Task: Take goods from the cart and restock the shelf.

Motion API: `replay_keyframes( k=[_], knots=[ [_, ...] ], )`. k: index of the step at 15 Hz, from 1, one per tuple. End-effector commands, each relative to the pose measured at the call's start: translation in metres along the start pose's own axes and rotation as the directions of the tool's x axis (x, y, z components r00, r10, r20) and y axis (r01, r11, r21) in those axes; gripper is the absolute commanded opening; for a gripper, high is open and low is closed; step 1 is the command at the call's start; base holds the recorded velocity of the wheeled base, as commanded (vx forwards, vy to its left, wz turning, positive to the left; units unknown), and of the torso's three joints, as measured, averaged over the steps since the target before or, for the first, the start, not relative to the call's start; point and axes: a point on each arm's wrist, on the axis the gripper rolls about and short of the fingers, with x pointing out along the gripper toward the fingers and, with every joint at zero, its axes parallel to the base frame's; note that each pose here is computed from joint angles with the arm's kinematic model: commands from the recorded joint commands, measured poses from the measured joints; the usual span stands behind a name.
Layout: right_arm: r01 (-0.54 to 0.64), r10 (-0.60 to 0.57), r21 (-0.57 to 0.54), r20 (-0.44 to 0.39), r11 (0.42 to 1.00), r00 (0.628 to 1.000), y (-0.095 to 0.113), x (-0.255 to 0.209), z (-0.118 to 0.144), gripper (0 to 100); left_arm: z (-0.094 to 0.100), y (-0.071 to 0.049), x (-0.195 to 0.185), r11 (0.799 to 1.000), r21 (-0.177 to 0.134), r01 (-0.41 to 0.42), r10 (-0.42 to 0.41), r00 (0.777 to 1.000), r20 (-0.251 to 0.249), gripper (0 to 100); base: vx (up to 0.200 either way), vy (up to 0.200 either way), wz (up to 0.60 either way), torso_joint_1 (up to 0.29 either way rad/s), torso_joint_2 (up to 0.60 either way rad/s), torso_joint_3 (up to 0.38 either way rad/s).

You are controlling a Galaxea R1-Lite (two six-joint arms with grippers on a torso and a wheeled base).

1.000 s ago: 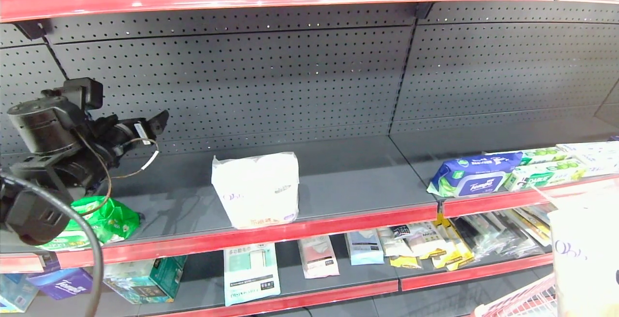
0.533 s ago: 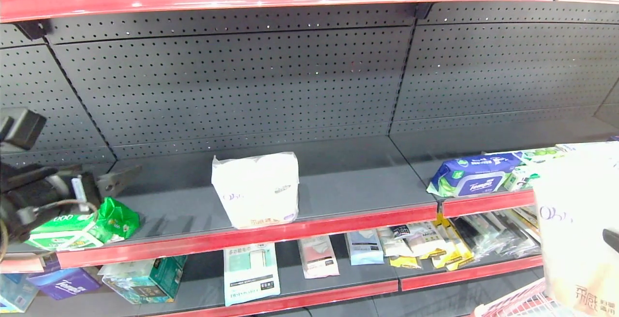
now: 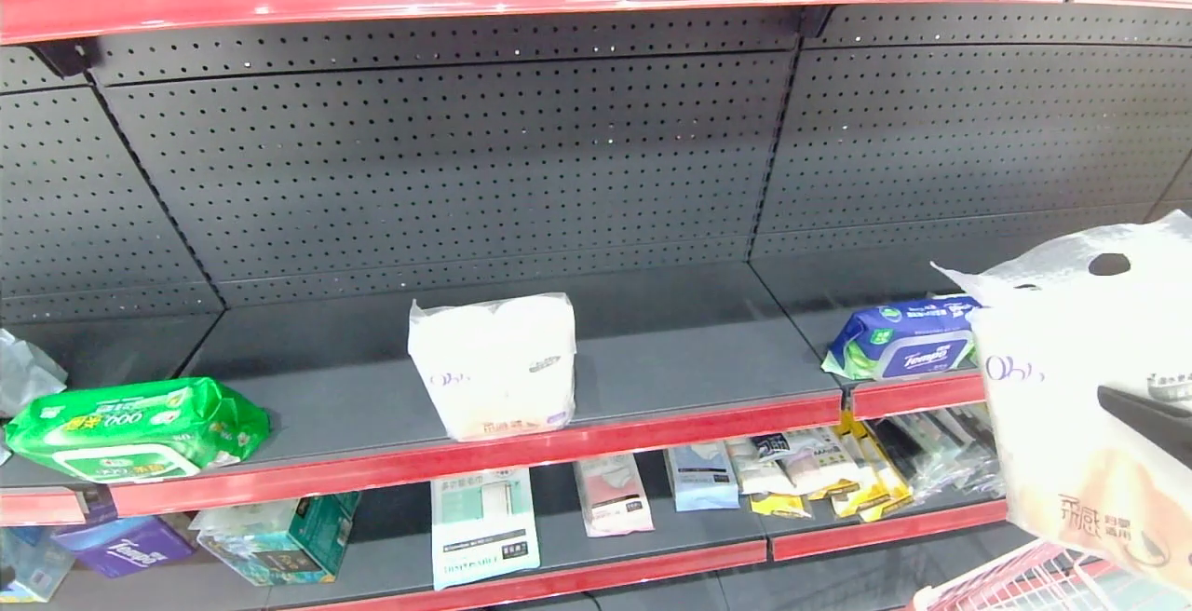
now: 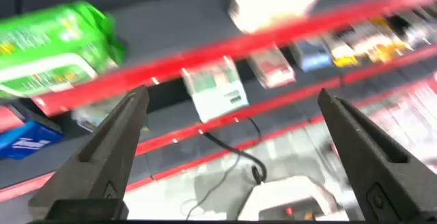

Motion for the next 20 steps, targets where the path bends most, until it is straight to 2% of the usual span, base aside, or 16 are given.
replay_keyframes(
  k=[1, 2, 4, 5, 6, 10, 12, 14, 15, 16, 18, 20],
  knots=[
    [-0.010, 0.010, 0.000, -0.013, 1.000, 1.000, -0.001, 0.007, 0.005, 0, -0.026, -0.008, -0.031, 0.997, 0.059, 0.044, -0.051, 0.991, 0.121, 100, 0.000, 0.000, 0.00, 0.000, 0.00, 0.000],
    [-0.022, 0.022, 0.001, -0.011, 1.000, 1.000, -0.001, 0.008, 0.006, 0, -0.034, -0.009, -0.033, 0.996, 0.077, 0.037, -0.046, 0.993, 0.112, 100, 0.000, 0.000, 0.60, -0.007, -0.01, 0.002],
    [-0.023, 0.023, 0.003, -0.013, 1.000, 1.000, -0.001, 0.009, 0.006, 0, -0.040, -0.009, -0.031, 0.996, 0.086, 0.034, -0.043, 0.994, 0.105, 100, 0.000, 0.000, 0.60, 0.007, 0.00, 0.007],
    [-0.024, 0.024, 0.006, -0.019, 1.000, 1.000, -0.001, 0.012, 0.007, 0, -0.046, -0.009, -0.031, 0.994, 0.108, 0.032, -0.044, 0.993, 0.114, 100, 0.000, 0.000, 0.60, 0.007, 0.00, 0.007],
    [-0.020, 0.020, 0.008, -0.009, 1.000, 1.000, -0.002, 0.013, 0.009, 0, -0.052, -0.010, -0.030, 0.993, 0.116, 0.028, -0.042, 0.992, 0.121, 100, 0.000, 0.000, 0.60, 0.007, 0.00, -0.002],
    [-0.014, 0.014, 0.005, 0.013, 1.000, 1.000, -0.003, 0.024, 0.016, 0, -0.067, -0.011, -0.031, 0.992, 0.124, 0.022, -0.041, 0.987, 0.156, 100, 0.000, 0.000, 0.60, 0.005, 0.00, 0.002],
    [-0.008, 0.008, 0.004, 0.004, 1.000, 1.000, -0.004, 0.035, 0.018, 0, -0.073, -0.011, -0.031, 0.992, 0.128, 0.017, -0.039, 0.984, 0.176, 100, 0.000, 0.000, 0.00, 0.000, 0.00, 0.000],
    [-0.016, 0.016, 0.005, -0.017, 1.000, 1.000, -0.006, 0.060, 0.025, 0, -0.085, -0.011, -0.027, 0.990, 0.141, 0.004, -0.034, 0.977, 0.211, 100, 0.000, 0.000, 0.00, 0.000, 0.00, 0.000],
    [-0.046, 0.046, 0.008, -0.019, 0.999, 0.999, -0.005, 0.068, 0.028, 0, -0.081, -0.010, -0.026, 0.989, 0.143, -0.023, -0.015, 0.966, 0.260, 100, 0.000, 0.000, 0.00, 0.000, 0.00, 0.000],
    [-0.088, 0.088, 0.012, -0.025, 0.996, 0.996, -0.004, 0.078, 0.030, 0, -0.080, -0.009, -0.024, 0.989, 0.132, -0.061, 0.023, 0.962, 0.272, 100, 0.000, 0.000, 0.00, 0.000, 0.00, 0.000],
    [-0.122, 0.122, 0.014, -0.007, 0.992, 0.993, -0.004, 0.106, 0.032, 0, -0.079, -0.008, -0.023, 0.989, 0.089, -0.121, 0.093, 0.960, 0.265, 100, 0.000, 0.000, 0.00, 0.000, 0.00, 0.000],
    [-0.155, 0.155, 0.003, 0.049, 0.988, 0.987, -0.004, 0.138, 0.032, 0, -0.070, -0.009, -0.023, 0.974, 0.043, -0.222, 0.205, 0.948, 0.244, 100, 0.000, 0.000, 0.00, 0.000, 0.00, 0.000]
  ],
)
